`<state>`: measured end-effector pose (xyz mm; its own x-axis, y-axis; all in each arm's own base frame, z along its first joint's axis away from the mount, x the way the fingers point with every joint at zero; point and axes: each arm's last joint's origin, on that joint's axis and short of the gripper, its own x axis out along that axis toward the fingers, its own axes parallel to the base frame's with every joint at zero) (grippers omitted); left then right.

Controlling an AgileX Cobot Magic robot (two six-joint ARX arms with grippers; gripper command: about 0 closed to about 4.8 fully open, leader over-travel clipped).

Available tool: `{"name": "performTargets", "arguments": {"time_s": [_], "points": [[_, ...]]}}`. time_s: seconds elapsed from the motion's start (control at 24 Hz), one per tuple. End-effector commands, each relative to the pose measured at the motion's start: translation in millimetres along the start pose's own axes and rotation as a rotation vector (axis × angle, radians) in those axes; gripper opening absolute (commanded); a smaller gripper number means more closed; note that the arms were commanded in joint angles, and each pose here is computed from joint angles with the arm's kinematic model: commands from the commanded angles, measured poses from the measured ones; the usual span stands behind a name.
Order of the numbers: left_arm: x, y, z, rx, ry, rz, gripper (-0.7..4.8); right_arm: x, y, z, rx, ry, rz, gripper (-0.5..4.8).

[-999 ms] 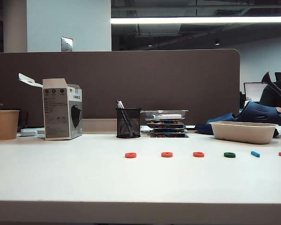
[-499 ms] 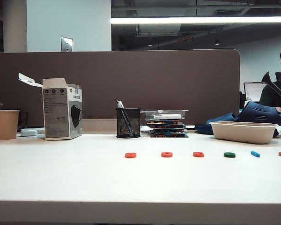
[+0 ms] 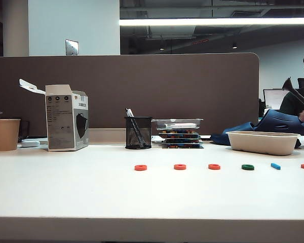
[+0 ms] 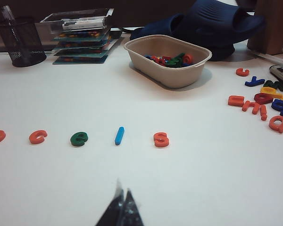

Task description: Select the appropriate letters from the row of letter magnets placed on the table to arrange into the word "cool".

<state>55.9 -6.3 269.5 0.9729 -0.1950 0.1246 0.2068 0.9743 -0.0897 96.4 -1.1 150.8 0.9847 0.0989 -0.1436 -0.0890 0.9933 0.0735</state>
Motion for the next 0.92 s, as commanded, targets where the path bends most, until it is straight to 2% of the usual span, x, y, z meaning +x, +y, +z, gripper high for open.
{"name": "performTargets", "arguments": {"time_s": [0.04,0.12,0.17,0.29,0.42,0.67,0.79,0.92], "points": [[-13,-7.3,34,0.053,0.075,-0.033,-0.05,0,0,1,-0.003,-0.018,0.003,-0.05],[-21,-11.6,61,0.11,0.105,-0.034,-0.05,0,0,1,-0.003,-0.018,0.003,-0.05],[-27,-15.8,88,0.138,0.15,-0.038,-0.05,0,0,1,-0.003,-0.018,0.004,-0.05],[-30,-23.3,134,0.128,0.276,-0.096,-0.05,0,0,1,-0.003,-0.018,0.003,-0.05],[-27,-27.0,161,0.101,0.397,-0.138,-0.05,0,0,1,-0.003,-0.018,0.002,-0.05],[-13,-31.8,193,-0.148,0.525,-0.253,-0.05,0,0,1,-0.003,-0.018,-0.001,-0.05],[0,-34.4,198,-0.234,0.594,-0.302,-0.05,0,0,1,-0.003,-0.017,-0.001,-0.05],[22,-39.1,194,-0.348,0.727,-0.31,-0.05,0,0,1,-0.002,-0.017,-0.002,-0.05]]}}
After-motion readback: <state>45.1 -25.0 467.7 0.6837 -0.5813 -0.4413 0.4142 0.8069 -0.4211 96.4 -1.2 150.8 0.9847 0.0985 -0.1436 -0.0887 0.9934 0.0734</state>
